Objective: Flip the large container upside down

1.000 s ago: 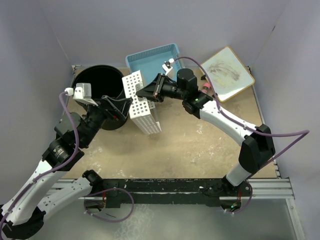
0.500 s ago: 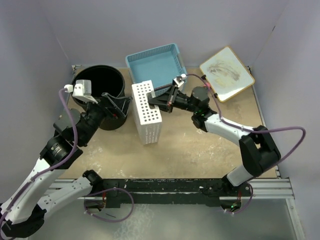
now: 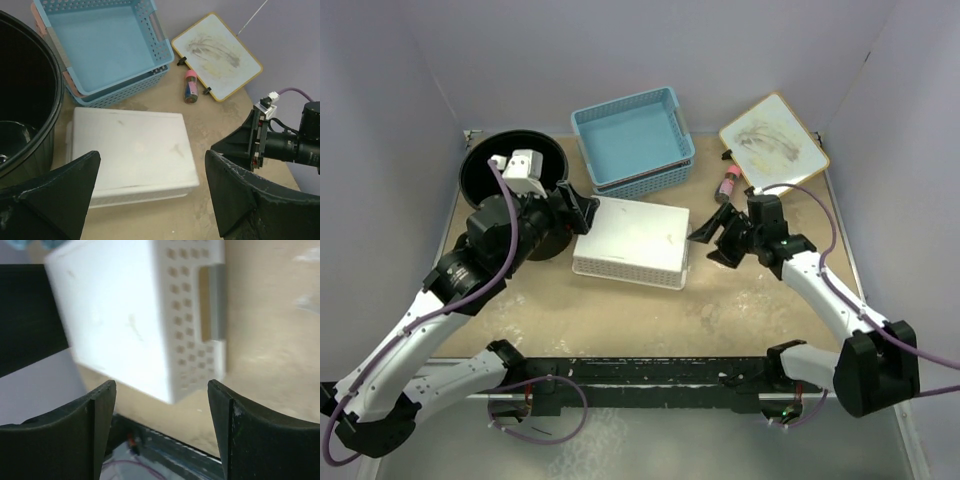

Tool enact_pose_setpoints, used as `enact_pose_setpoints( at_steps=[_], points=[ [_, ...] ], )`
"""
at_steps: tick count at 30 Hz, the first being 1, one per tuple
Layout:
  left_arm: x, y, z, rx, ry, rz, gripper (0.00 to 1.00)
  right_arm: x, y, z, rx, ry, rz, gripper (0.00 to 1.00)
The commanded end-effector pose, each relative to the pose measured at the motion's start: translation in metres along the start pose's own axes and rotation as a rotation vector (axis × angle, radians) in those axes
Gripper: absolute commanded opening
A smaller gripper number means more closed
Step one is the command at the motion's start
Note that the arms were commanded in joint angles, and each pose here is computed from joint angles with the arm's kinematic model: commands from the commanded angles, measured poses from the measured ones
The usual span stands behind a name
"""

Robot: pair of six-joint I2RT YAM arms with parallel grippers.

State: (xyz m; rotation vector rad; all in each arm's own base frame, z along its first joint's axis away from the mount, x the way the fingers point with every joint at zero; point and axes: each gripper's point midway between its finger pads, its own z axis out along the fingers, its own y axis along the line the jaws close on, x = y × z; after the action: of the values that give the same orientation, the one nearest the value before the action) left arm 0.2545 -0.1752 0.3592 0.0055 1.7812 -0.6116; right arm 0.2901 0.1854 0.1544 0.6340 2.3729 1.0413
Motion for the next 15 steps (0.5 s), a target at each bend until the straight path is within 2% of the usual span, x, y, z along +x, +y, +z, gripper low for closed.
enact_pose_setpoints(
  at_steps=[1, 7, 9, 13, 15],
  points=[
    [-0.006, 0.008, 0.000, -0.046, 0.002, 0.063, 0.83, -0.004, -0.075, -0.032, 0.350, -0.084, -0.152, 0.76],
    [0.045, 0.027, 0.030, -0.120, 0.123, 0.104, 0.85, -0.022, -0.081, -0.053, 0.435, -0.169, -0.236, 0.78],
    [0.069, 0.035, 0.043, -0.141, 0.172, 0.125, 0.85, -0.041, -0.076, -0.063, 0.468, -0.259, -0.301, 0.78],
    [0.097, 0.070, 0.063, -0.363, 0.189, 0.182, 0.82, -0.058, -0.058, -0.079, 0.434, -0.362, -0.363, 0.82],
    [0.109, 0.076, 0.076, -0.411, 0.209, 0.173, 0.82, -0.061, -0.060, -0.084, 0.456, -0.377, -0.374, 0.82]
  ],
)
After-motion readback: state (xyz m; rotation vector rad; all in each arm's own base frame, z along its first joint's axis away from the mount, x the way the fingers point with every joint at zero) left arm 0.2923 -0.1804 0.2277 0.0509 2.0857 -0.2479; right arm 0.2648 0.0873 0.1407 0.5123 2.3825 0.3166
